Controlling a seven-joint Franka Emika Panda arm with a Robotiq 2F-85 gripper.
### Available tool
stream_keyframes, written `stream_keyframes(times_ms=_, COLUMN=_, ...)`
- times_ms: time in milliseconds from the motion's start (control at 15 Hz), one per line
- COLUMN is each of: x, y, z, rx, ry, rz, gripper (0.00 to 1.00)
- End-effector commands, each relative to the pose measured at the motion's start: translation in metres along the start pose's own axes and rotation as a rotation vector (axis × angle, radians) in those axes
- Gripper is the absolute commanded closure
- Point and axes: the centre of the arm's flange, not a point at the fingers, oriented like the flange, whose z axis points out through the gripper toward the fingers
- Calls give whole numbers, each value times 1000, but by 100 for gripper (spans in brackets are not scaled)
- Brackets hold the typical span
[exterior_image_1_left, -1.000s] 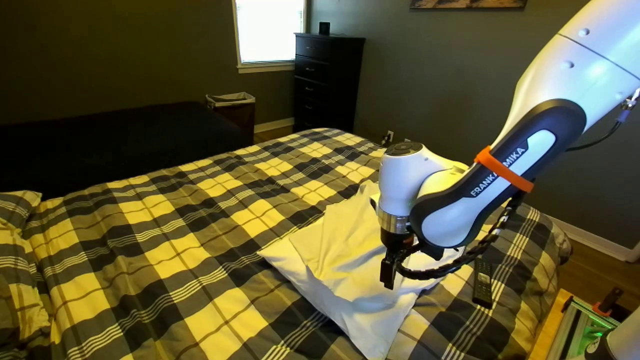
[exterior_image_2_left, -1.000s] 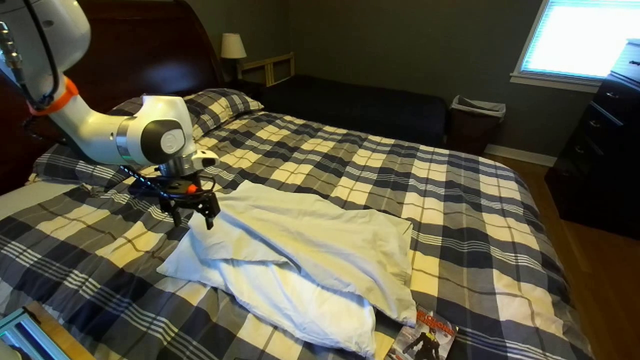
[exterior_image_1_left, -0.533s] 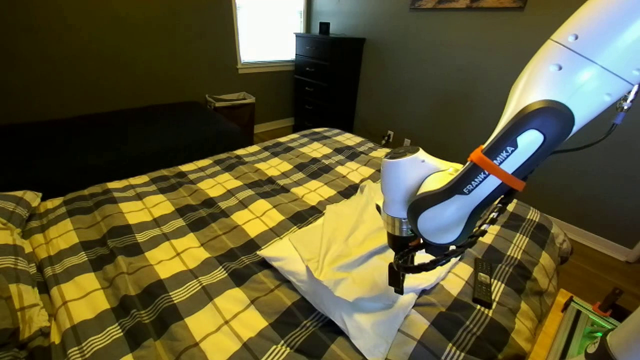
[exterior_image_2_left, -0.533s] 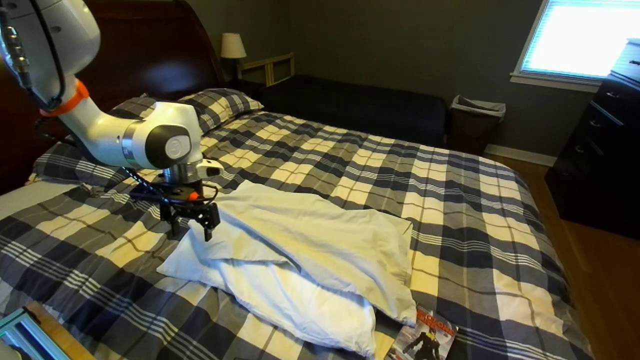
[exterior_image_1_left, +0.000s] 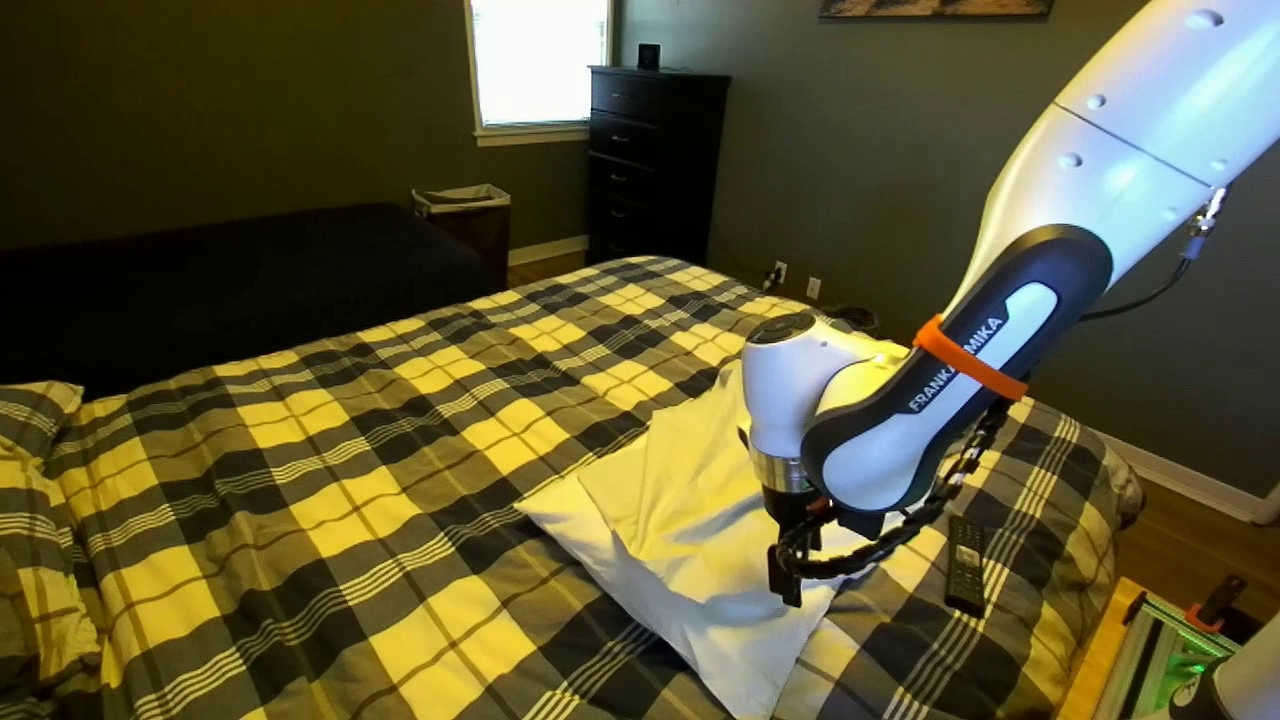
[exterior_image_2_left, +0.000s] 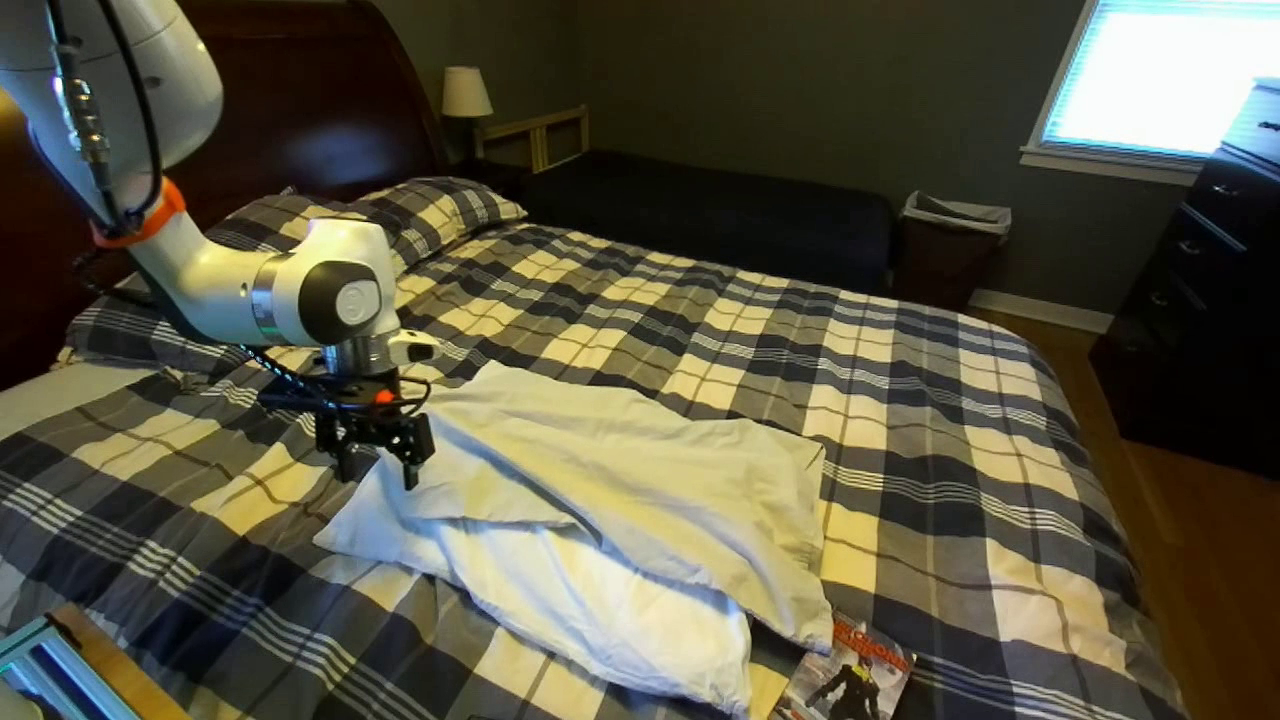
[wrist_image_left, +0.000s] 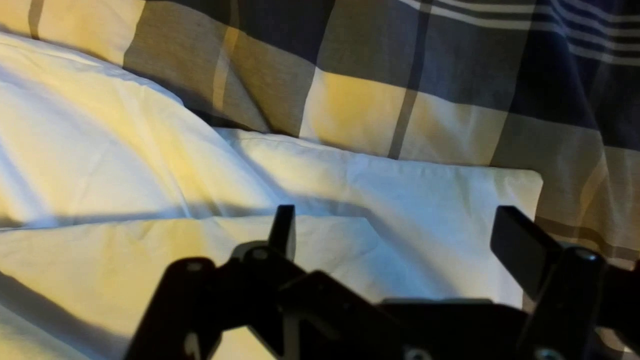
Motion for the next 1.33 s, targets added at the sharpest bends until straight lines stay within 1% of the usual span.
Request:
stream_keyframes(times_ms=0, x=18, y=-18, z=15, rx=-48, ry=-16, rz=17, gripper=0)
stream_keyframes(times_ms=200, x=22, y=-27, z=25, rx=-76, ry=-25, rz=23, gripper=0)
stream_keyframes(times_ms=400, x=25, y=-30, z=36, rx=-111, ry=-10, rz=37, gripper=0)
stream_keyframes(times_ms=667, x=32, y=-32, z=41, rx=-170, ry=19, rz=49, gripper=0)
stream_keyframes(times_ms=800, x=37, y=-32, z=43, rx=-184, ry=33, rz=46, gripper=0)
stream_keyframes(times_ms=1000, x=42, y=-29, z=44, rx=-173, ry=47, rz=58, gripper=0)
stream_keyframes(times_ms=1067, x=44, y=-28, z=45, rx=-172, ry=52, rz=60, gripper=25)
stream_keyframes(times_ms=1133, x=45, y=-27, z=46, rx=-174, ry=56, rz=64, gripper=26)
stream_keyframes(times_ms=1200, x=46, y=-25, z=46, rx=-176, ry=61, rz=70, gripper=32)
stream_keyframes(times_ms=1267, x=47, y=-24, z=46, rx=-180, ry=66, rz=78, gripper=42)
